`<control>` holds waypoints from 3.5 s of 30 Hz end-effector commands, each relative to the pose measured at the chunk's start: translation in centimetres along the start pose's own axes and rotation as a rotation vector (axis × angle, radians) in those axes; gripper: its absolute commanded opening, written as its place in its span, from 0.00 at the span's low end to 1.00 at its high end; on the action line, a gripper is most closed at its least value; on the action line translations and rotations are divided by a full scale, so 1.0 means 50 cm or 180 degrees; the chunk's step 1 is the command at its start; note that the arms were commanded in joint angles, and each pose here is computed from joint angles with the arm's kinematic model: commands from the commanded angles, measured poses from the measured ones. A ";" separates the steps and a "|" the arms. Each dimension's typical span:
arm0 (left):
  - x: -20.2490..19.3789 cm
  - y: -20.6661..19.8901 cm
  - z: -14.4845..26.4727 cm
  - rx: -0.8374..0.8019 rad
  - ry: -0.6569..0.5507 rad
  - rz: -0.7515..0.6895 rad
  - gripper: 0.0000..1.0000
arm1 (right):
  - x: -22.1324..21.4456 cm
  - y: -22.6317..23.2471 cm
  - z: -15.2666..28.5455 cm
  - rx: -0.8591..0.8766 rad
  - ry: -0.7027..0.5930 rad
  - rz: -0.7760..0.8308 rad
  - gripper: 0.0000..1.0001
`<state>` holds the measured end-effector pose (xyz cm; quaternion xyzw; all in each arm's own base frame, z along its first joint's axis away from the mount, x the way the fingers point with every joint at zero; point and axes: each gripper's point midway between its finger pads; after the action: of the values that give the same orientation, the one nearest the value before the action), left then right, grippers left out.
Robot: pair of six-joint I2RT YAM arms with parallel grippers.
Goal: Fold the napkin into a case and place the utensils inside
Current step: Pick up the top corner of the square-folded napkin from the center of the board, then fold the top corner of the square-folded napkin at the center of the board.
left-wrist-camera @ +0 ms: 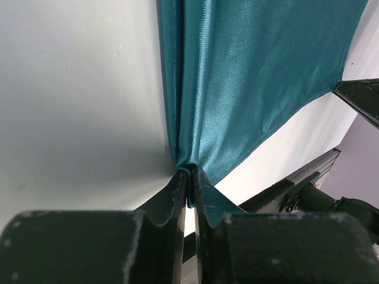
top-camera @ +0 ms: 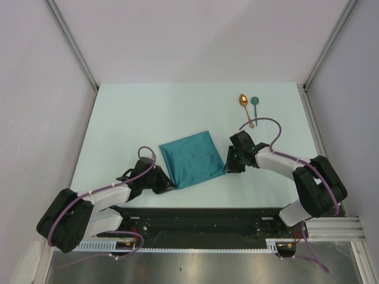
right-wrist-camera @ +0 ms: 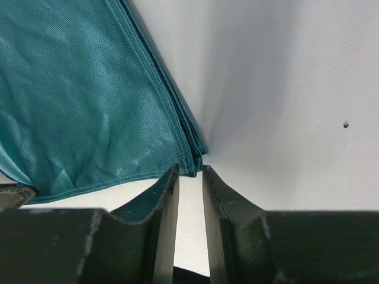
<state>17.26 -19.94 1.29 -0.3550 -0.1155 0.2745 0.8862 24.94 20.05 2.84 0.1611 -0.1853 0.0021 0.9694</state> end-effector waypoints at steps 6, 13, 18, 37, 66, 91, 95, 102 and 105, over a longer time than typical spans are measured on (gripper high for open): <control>0.001 0.002 -0.003 0.0023 -0.0010 -0.0072 0.14 | 0.048 0.011 0.010 -0.0009 -0.0205 0.0058 0.26; 0.002 0.000 -0.005 0.0024 -0.0003 -0.0072 0.14 | 0.049 0.003 0.018 -0.0090 -0.0224 0.0106 0.31; 0.002 0.000 -0.006 0.0030 0.0010 -0.0079 0.14 | 0.050 0.007 0.013 -0.0055 -0.0214 0.0123 0.31; 0.002 0.018 -0.003 0.0149 -0.0015 -0.0069 0.15 | 0.048 0.018 0.006 0.0023 -0.0200 0.0134 0.20; 0.128 -0.015 0.114 0.0251 -0.0699 -0.0147 0.71 | 0.168 0.246 -0.039 0.0846 -0.0293 0.0747 0.00; 0.243 -0.079 0.114 -0.0177 -0.0993 -0.0059 0.17 | 0.219 0.508 -0.159 0.1860 -0.0179 0.1042 0.00; 0.250 -0.065 0.131 -0.0100 -0.1091 -0.0070 0.17 | 0.217 0.530 -0.158 0.1973 -0.0151 0.1050 0.00; 0.252 -0.054 0.142 -0.0078 -0.1130 -0.0062 0.17 | 0.205 0.545 -0.174 0.2015 -0.0079 0.1055 0.01; 0.250 -0.053 0.141 -0.0080 -0.1116 -0.0052 0.17 | 0.207 0.546 -0.180 0.2010 -0.0089 0.1054 0.02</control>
<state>26.00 -10.87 8.38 -0.3173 -0.2670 0.3289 0.8484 35.50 46.59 5.95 0.3989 -0.2002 0.2066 0.8707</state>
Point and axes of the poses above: each gripper's point midway between its finger pads, its own z axis back along the fingers, its own y axis along the line the jaws close on, x = y × z, and after that the axes turned 10 degrees about z, right-handed
